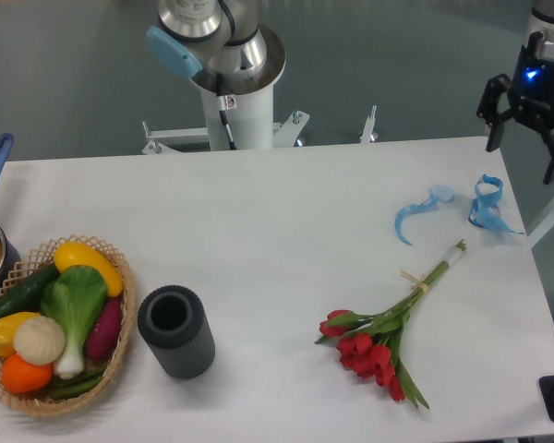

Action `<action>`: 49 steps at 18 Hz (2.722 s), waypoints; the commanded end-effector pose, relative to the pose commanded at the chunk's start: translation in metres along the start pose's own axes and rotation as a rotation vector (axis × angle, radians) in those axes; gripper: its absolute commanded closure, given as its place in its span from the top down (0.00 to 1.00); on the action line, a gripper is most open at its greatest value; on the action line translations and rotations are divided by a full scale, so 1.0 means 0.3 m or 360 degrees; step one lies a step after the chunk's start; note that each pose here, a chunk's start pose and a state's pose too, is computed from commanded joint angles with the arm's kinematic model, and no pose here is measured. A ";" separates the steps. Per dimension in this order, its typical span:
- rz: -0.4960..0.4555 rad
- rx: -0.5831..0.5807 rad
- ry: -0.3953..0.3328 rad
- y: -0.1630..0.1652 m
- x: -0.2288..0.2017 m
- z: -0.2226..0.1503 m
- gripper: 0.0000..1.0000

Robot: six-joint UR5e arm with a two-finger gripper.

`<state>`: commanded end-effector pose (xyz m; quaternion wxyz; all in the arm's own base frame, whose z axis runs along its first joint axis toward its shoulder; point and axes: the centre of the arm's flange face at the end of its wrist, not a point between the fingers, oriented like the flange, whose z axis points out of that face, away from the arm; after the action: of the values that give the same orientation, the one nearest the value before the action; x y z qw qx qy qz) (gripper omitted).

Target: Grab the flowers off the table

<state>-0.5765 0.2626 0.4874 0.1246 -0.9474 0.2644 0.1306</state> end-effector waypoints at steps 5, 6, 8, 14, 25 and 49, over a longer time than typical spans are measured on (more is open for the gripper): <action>-0.0015 -0.0005 0.0012 0.000 0.022 0.041 1.00; -0.0044 0.0010 0.0025 -0.006 0.045 0.057 1.00; -0.0100 0.0027 0.0030 -0.038 0.059 0.096 1.00; -0.0363 0.0064 0.0156 -0.160 0.078 0.285 1.00; -0.0481 0.0084 0.0365 -0.295 0.104 0.746 1.00; -0.0341 0.0033 0.0349 -0.377 0.149 1.081 1.00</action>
<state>-0.5381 0.4343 0.1892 0.1182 -0.9774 0.1751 0.0096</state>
